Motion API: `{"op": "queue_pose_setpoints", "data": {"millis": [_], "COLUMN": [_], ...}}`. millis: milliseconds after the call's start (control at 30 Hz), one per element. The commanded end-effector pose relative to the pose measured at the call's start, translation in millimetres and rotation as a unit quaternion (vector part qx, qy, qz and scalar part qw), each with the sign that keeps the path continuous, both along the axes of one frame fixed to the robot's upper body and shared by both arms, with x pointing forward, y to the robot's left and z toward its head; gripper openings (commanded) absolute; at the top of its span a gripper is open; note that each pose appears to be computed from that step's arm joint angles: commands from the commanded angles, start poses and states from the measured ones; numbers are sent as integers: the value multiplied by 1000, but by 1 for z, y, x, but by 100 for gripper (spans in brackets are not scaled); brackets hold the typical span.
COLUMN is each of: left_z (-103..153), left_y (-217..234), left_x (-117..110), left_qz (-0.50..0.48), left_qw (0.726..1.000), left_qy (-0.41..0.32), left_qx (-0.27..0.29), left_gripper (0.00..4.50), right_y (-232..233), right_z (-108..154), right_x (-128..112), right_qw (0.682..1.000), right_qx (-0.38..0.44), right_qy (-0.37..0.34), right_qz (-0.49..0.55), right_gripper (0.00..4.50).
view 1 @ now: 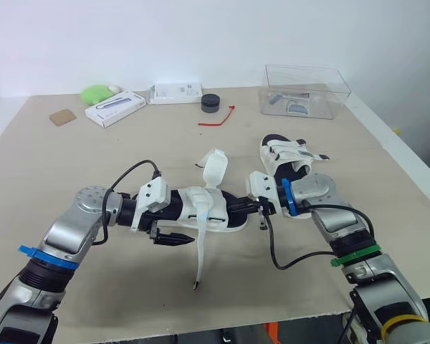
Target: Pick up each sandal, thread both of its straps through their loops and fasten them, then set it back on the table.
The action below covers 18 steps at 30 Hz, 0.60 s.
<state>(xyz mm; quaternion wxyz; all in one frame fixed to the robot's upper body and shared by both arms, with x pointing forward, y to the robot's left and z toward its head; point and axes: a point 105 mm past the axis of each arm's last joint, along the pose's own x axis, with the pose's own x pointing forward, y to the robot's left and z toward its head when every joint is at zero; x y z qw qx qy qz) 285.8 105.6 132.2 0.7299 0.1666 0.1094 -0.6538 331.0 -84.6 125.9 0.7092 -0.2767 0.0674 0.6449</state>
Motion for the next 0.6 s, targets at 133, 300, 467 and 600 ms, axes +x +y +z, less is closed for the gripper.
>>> {"op": "queue_pose_setpoints", "data": {"millis": [133,300,467,600], "left_z": [11,12,12,14], "left_y": [-7,-5,12,29], "left_x": [1,-2,1,5], "left_qz": [-6,-7,10,26], "left_qw": [1000,1000,999,998], "left_qy": [-23,-21,-28,-34], "left_qx": [-16,-10,28,50], "left_gripper": [441,441,441,441], "right_y": [3,-1,-4,-5], "right_z": [-4,-14,-12,-8], "right_x": [-1,-2,0,3], "right_qw": [1000,1000,999,999], "right_qx": [-5,-19,-22,-23], "right_qy": [-15,-19,-26,-33], "right_qz": [-4,-5,-2,1], "right_gripper": [0,0,0,0]}}
